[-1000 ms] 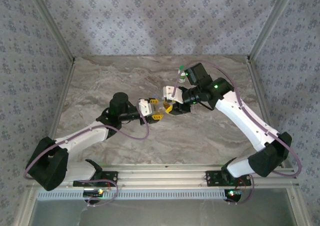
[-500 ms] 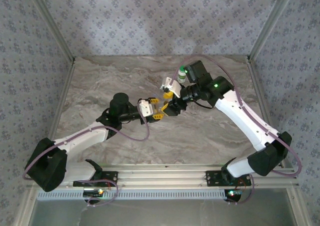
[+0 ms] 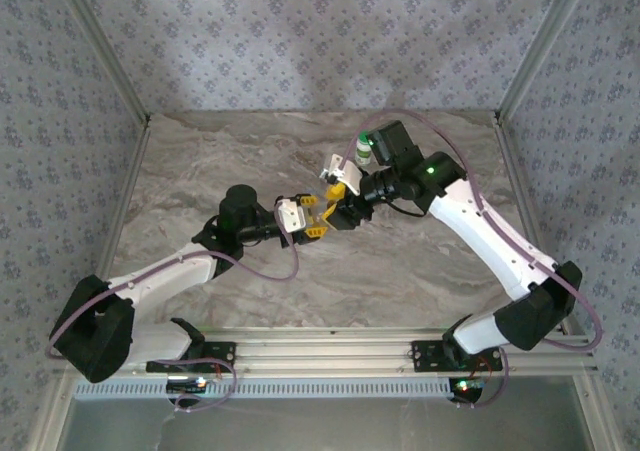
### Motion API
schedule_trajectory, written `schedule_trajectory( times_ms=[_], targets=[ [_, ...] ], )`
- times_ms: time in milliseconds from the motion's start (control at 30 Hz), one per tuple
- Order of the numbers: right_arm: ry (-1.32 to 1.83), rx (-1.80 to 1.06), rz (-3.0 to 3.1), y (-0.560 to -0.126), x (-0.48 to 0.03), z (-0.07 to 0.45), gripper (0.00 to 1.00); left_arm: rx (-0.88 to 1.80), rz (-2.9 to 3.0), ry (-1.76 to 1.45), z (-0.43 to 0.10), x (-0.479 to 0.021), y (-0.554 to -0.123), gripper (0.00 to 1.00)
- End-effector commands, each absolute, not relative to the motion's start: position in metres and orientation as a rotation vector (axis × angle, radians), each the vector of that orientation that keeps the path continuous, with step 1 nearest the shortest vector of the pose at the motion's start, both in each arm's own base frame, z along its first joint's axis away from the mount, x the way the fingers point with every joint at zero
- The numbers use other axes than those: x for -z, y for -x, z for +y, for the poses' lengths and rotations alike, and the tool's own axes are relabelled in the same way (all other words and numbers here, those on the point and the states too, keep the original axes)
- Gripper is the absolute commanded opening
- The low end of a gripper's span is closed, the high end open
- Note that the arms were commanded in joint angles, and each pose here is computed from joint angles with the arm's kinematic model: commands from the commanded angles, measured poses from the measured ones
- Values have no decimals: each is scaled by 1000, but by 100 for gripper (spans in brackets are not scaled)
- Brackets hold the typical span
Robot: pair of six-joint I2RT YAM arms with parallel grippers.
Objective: Sort the pills into containers
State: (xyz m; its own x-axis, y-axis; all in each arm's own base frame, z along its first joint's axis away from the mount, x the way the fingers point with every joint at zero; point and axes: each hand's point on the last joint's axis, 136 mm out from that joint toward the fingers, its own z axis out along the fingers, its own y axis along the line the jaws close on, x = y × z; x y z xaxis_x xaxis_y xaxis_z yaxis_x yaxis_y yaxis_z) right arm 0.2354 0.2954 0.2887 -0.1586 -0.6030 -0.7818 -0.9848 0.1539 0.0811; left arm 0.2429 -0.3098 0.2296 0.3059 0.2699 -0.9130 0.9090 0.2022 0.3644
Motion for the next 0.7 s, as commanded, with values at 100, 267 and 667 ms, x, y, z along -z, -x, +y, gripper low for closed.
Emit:
schedule_trajectory(
  times_ms=[100, 267, 667],
  targets=[
    [1548, -820, 1888, -234, -279, 294, 45, 636, 1148, -1312, -311, -251, -241, 0],
    [1537, -835, 1891, -233, -283, 294, 22, 636, 1159, -1306, -311, -249, -243, 0],
    [1413, -737, 1955, -255, -292, 276, 8, 608, 1201, -1240, -310, -249, -257, 99]
  ],
)
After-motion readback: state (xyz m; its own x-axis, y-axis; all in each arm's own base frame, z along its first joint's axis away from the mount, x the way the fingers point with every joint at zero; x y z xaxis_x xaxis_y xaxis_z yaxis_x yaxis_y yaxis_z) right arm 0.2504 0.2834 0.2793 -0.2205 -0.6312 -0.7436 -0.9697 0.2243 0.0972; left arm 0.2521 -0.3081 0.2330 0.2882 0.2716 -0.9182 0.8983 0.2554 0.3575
